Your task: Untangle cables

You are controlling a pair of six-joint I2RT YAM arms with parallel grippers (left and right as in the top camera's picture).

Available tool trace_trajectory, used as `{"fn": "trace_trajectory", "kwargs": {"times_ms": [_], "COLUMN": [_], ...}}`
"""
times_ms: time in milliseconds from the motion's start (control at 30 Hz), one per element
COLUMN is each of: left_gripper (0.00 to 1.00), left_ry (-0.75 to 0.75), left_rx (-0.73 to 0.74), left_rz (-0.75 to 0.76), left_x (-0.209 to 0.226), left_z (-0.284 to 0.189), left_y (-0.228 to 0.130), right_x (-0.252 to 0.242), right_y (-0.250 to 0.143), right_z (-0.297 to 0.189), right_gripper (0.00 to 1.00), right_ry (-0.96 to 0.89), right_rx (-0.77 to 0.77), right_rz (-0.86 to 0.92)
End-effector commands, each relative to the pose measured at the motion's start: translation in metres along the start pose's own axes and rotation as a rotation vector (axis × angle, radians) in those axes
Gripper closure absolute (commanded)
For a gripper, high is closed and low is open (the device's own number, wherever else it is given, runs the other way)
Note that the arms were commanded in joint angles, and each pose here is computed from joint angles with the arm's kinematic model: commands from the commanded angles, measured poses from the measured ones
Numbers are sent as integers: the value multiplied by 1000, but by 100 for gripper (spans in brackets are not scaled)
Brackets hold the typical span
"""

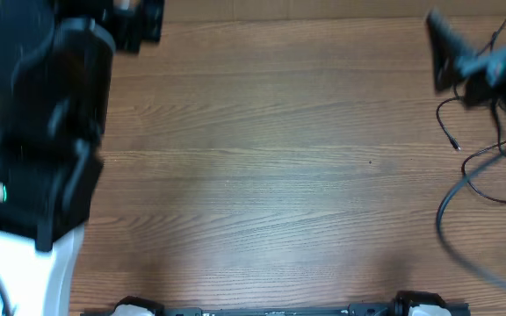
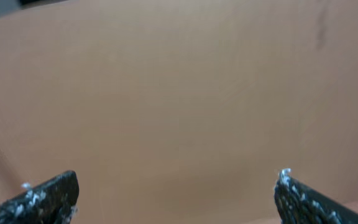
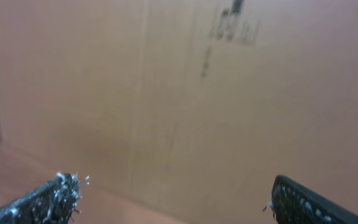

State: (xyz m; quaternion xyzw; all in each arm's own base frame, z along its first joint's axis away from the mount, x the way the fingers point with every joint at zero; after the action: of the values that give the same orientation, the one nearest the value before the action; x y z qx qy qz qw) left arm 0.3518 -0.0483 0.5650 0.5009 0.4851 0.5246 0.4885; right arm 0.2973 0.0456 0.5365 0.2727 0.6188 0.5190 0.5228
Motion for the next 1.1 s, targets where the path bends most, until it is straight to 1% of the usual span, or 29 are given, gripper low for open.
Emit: {"fn": "trace_trajectory", "kwargs": {"times_ms": [0,33,133,233,267,300,333,367,400,433,467,500,533,633,733,767,800,833,933,1033,1067], "left_gripper": [0,0,0,0,0,0,0,0,0,0,0,0,0,0,0,0,0,0,0,0,0], "left_ry": [83,70,39,45,51,43,29,10,-9,-16,-25,-25,-23,-23,-24,-23,-23,-22,-22,-22,-22], "left_rx": [-29,-41,-83,-131,-140,-151,-162,-168,-170,-172,-172,-171,-171,-164,-161,-161,-161,-161,-159,-148,-147], "left_rz": [24,9,-19,-28,-29,-28,-27,-24,-22,-21,-21,-20,-20,-19,-18,-18,-17,-14,-2,6,6], "left_x": [29,30,32,38,40,40,39,37,34,33,32,32,32,32,32,32,32,32,32,31,31], "left_z": [-49,-60,-83,-99,-103,-108,-110,-112,-112,-112,-112,-111,-111,-111,-111,-111,-111,-111,-110,-106,-106], "left_y": [-21,-30,-48,-61,-66,-72,-75,-76,-76,-76,-76,-76,-76,-78,-78,-78,-78,-78,-79,-81,-82], "right_x": [37,41,55,46,29,0,-21,-34,-34,-31,-22,-15,2,28,47,58,61,71,86,106,111], "right_y": [15,17,28,40,40,26,2,-31,-53,-64,-89,-99,-127,-184,-217,-238,-244,-260,-284,-328,-337], "right_z": [-52,-61,-97,-126,-137,-153,-167,-179,-179,-175,-160,-150,-128,-107,-101,-101,-100,-100,-98,-101,-102], "right_gripper": [2,0,0,0,0,0,0,0,0,0,0,0,0,0,0,0,0,0,0,0,0], "right_ry": [39,26,-24,-159,-283,-483,-641,-764,-796,-787,-731,-685,-575,-479,-417,-392,-382,-352,-306,-260,-252], "right_rx": [-173,-213,-348,-411,-402,-334,-261,-199,-140,-90,10,44,89,132,146,164,173,200,235,359,384], "right_rz": [-77,-85,-156,-169,-121,-29,116,357,436,433,366,326,274,299,307,313,315,322,337,367,375]}}
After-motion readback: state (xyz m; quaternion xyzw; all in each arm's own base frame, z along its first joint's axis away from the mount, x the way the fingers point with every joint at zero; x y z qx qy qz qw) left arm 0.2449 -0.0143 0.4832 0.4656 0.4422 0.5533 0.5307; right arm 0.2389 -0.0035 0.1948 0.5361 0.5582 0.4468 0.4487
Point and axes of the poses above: each gripper's point midway between its finger pads, its own z axis out along the fingers, its own x axis along the line the jaws close on, y = z × x, the point moved 1 cm from there along -z, back along the fingers, and after that the axes turned 11 degrees about -z, right-handed, at the moved point
